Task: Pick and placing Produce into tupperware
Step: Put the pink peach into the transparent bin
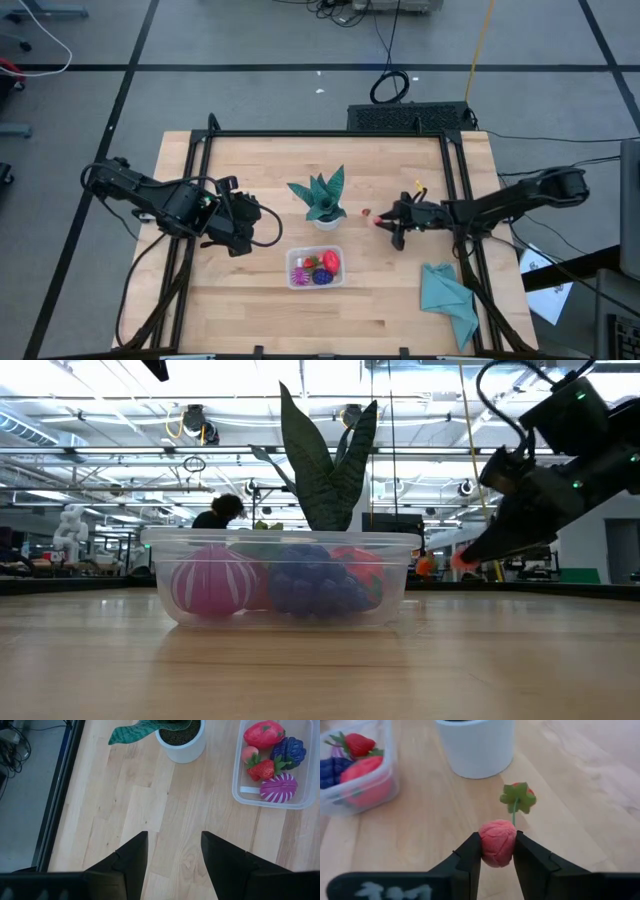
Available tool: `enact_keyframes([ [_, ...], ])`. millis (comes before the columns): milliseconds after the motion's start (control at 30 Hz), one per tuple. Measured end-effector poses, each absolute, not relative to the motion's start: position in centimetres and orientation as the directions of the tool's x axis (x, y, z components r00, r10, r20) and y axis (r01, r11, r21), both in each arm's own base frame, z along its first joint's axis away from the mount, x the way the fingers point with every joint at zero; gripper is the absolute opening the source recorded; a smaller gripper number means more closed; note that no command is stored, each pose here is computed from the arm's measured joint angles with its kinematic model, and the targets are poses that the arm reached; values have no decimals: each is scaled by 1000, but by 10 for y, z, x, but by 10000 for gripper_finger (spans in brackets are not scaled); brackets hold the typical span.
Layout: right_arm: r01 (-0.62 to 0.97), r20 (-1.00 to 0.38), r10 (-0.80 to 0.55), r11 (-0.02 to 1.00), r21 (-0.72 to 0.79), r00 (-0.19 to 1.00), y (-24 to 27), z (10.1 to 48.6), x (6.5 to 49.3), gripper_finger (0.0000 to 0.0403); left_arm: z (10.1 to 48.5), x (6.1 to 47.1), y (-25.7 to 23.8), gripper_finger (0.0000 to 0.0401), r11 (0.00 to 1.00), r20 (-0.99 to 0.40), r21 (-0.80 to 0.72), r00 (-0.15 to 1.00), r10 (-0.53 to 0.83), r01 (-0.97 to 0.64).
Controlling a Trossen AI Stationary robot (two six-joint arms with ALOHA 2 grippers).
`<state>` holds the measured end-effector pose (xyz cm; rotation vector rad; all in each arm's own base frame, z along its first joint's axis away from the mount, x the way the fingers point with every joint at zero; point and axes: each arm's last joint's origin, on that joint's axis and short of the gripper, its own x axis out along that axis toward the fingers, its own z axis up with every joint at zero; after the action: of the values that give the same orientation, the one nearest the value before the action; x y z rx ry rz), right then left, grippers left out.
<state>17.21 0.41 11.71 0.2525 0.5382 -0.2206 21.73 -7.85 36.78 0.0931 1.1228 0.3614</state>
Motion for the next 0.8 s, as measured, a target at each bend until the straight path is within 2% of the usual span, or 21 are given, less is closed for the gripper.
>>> enact_keyframes([
  [467,244,-488,-121,950,196,864,23,129,163,91,368,217,-79,186,938,-864,253,382,329,-237],
  [800,209,-488,-59,943,260,871,36,128,161,91,368,217,-79,186,938,-864,251,382,329,-240],
])
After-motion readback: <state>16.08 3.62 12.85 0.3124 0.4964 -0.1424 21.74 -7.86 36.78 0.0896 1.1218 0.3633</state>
